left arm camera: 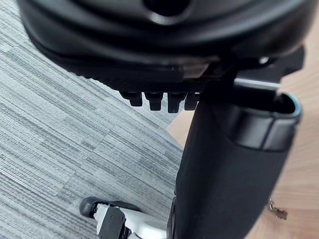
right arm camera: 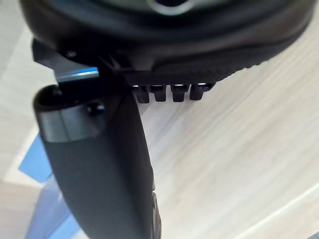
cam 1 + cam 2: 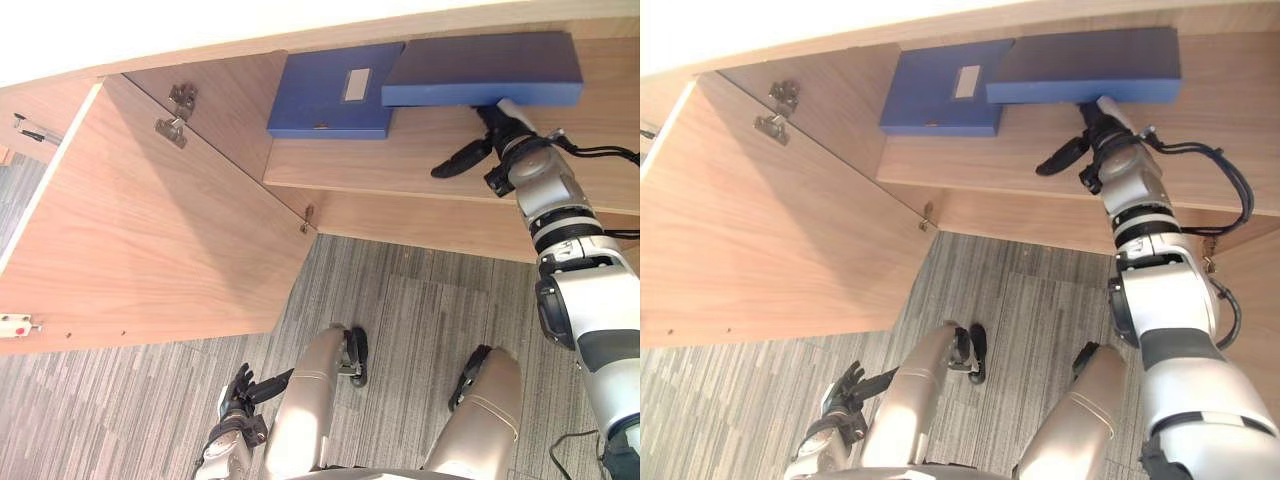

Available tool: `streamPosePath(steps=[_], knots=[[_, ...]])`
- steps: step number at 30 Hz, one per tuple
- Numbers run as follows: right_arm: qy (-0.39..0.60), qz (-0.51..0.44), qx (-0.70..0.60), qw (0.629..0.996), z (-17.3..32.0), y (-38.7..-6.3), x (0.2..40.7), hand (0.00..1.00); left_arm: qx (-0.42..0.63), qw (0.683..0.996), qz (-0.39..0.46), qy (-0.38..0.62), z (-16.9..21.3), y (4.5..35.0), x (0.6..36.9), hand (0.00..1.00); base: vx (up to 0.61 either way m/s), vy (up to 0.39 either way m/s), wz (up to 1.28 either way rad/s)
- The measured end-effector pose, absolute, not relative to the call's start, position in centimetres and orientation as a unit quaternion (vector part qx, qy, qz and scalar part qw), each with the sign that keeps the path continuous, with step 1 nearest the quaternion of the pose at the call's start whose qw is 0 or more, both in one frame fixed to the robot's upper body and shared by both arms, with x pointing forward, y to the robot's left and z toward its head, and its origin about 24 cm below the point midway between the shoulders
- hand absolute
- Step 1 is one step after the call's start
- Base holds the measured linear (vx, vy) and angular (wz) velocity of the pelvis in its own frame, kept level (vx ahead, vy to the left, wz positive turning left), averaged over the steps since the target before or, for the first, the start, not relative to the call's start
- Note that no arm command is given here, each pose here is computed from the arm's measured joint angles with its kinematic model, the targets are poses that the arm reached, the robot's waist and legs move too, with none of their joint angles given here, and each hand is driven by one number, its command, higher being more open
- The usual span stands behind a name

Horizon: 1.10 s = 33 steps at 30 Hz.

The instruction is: Walk over to the cabinet, pick up the folder, carry it to the office cabinet, place the folder inside the office cabinet, then close the office cabinet door

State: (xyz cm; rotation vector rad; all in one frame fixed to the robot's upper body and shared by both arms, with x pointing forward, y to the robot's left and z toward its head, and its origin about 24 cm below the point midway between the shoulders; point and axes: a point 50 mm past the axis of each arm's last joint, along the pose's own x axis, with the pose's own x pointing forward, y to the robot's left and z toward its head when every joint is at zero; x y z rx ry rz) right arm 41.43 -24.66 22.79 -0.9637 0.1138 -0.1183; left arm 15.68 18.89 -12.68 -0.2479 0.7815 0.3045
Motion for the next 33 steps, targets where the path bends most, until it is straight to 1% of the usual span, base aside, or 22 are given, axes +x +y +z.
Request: streamPosePath(steps=[2,3,5,7,8,9,13,15,20,23,26,29,32,33], knots=[[0.061,-0.048,-0.501,0.862,21.9,-24.8,41.2,1.0,-0.116,0.907,0.139,0.379,-12.6,18.9,15.8,1.0,0.07,0.019,-0.02],[0.072,-0.046,-0.53,0.844,20.9,-25.5,40.9,1.0,-0.111,0.909,0.13,0.38,-12.5,18.9,15.9,1.0,0.06,0.019,0.01],[0.086,-0.04,-0.565,0.819,19.6,-25.7,40.6,1.0,-0.109,0.911,0.123,0.379,-12.4,18.8,16.0,1.0,0.08,0.028,0.01],[0.104,-0.031,-0.619,0.778,17.8,-25.8,40.1,1.0,-0.107,0.911,0.119,0.381,-12.4,18.8,16.0,1.0,0.09,0.027,-0.03],[0.107,-0.029,-0.628,0.77,17.4,-25.9,40.0,1.0,-0.106,0.91,0.118,0.382,-12.4,18.8,15.9,1.0,0.11,0.019,-0.08],[0.119,-0.024,-0.638,0.761,16.0,-26.0,39.6,1.0,-0.106,0.91,0.118,0.383,-12.5,18.7,15.9,1.0,0.08,0.01,-0.07],[0.149,-0.008,-0.652,0.743,12.2,-26.0,38.5,1.0,-0.095,0.91,0.113,0.387,-12.6,18.7,15.8,1.0,0.11,0.004,-0.1],[0.162,-0.003,-0.651,0.741,10.8,-26.0,37.9,1.0,-0.087,0.911,0.109,0.389,-12.6,18.7,15.7,1.0,0.12,0.019,-0.07],[0.196,0.013,-0.62,0.76,7.4,-26.0,36.5,1.0,-0.075,0.91,0.102,0.395,-12.8,18.9,15.5,1.0,0.11,0.022,-0.14],[0.216,0.027,-0.61,0.762,5.6,-25.7,35.8,1.0,-0.055,0.91,0.089,0.401,-12.8,19.0,15.5,1.0,0.1,-0.004,-0.12],[0.248,0.045,-0.585,0.771,3.3,-25.0,34.8,1.0,-0.049,0.907,0.088,0.41,-13.1,19.2,15.2,1.0,0.1,-0.011,-0.13],[0.282,0.072,-0.564,0.773,0.9,-24.5,33.7,1.0,-0.036,0.901,0.085,0.424,-13.5,19.5,14.6,1.0,0.11,-0.025,-0.14],[0.325,0.093,-0.522,0.783,-1.4,-24.5,32.2,1.0,-0.024,0.891,0.079,0.446,-14.0,19.7,13.8,1.0,0.11,-0.028,-0.25],[0.341,0.098,-0.498,0.791,-2.2,-24.5,31.7,1.0,-0.015,0.888,0.076,0.453,-14.1,19.8,13.5,1.0,0.1,-0.007,-0.36]])
